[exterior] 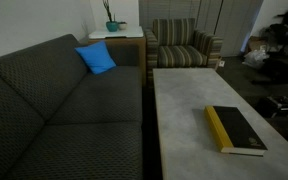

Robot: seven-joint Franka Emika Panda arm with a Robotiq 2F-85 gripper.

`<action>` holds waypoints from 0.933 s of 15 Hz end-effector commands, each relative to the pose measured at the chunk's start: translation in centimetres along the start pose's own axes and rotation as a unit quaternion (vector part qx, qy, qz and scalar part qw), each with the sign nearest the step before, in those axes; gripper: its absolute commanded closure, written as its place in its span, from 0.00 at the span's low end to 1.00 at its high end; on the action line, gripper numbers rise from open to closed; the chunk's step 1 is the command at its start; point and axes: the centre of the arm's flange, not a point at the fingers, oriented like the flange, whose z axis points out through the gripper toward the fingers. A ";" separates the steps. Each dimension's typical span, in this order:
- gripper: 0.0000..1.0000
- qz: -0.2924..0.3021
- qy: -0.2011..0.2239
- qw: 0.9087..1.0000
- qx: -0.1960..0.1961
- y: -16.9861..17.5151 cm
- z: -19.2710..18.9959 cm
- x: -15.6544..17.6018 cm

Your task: Open the book

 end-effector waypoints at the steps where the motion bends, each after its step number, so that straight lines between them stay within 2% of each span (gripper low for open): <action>1: 0.00 0.000 0.000 1.000 0.000 0.0 0.0 0.0; 9: 0.00 -0.009 -0.001 1.000 0.002 0.0 0.1 0.2; 14: 0.00 -0.033 0.004 0.999 0.006 2.2 1.3 2.0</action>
